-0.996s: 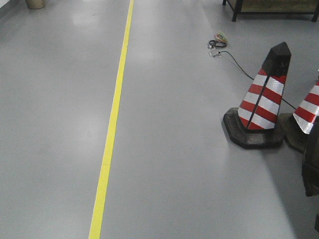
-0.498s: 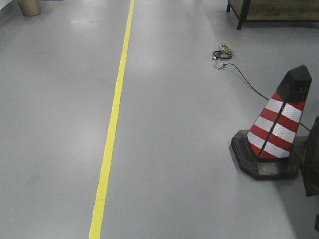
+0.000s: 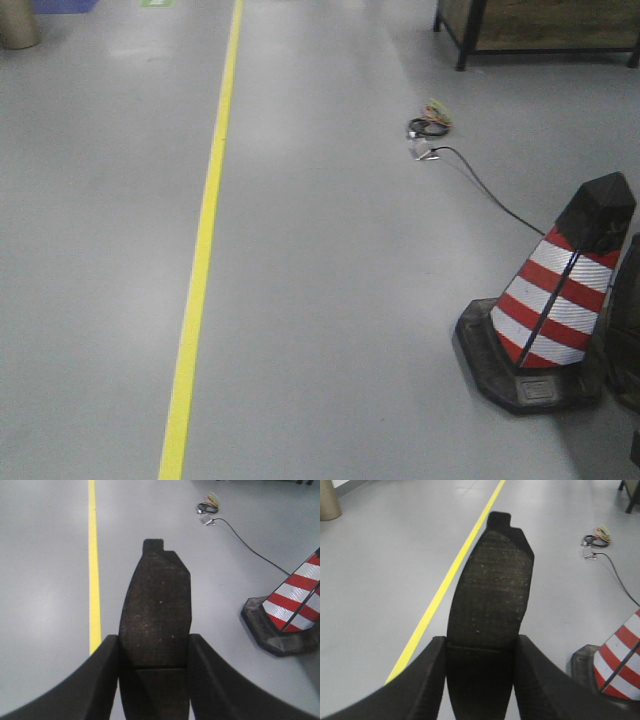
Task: Move and align brake pads A on conveyor
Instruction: 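Drive the base along the yellow floor line past the cones, then turn and stop the base in front of the dark conveyor belt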
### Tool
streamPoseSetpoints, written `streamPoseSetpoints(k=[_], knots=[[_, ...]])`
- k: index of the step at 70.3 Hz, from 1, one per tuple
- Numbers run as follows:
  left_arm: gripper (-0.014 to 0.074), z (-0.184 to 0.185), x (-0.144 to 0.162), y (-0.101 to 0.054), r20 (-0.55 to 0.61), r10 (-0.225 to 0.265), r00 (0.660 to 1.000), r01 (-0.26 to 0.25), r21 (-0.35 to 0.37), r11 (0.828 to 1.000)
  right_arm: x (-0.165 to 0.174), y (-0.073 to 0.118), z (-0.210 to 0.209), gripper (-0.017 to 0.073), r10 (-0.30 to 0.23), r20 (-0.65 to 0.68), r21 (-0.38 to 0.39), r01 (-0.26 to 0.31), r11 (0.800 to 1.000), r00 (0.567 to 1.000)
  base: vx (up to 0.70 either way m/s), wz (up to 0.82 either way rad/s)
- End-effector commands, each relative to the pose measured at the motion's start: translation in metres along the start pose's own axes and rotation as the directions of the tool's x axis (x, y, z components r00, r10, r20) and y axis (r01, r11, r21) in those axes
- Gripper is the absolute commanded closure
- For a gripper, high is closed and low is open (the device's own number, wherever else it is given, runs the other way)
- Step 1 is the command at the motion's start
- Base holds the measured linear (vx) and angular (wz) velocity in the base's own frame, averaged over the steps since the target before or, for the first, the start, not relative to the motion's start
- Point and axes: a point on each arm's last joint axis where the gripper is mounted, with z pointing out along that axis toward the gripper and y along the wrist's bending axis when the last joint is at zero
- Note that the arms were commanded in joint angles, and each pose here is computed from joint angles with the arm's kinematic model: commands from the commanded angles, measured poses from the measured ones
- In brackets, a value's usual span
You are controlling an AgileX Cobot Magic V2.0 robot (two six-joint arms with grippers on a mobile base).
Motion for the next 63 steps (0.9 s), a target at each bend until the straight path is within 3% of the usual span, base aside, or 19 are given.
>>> streamPoseSetpoints(k=[1,63], knots=[[0.0466,-0.0029,-0.0148,-0.0036,0.101,-0.002,0.995,-0.001,0.030,1.000,-0.0175,-0.0003,-0.0042,0.0522,-0.023,0.120,0.005,0.022,1.000,0.993,0.37,-0.31],[0.0466,-0.0029,-0.0148,-0.0036,0.101,-0.002,0.995,-0.001,0.030,1.000,-0.0175,-0.0003,-0.0042,0.0522,-0.023,0.120,0.005,0.022,1.000,0.993,0.29,-0.64]])
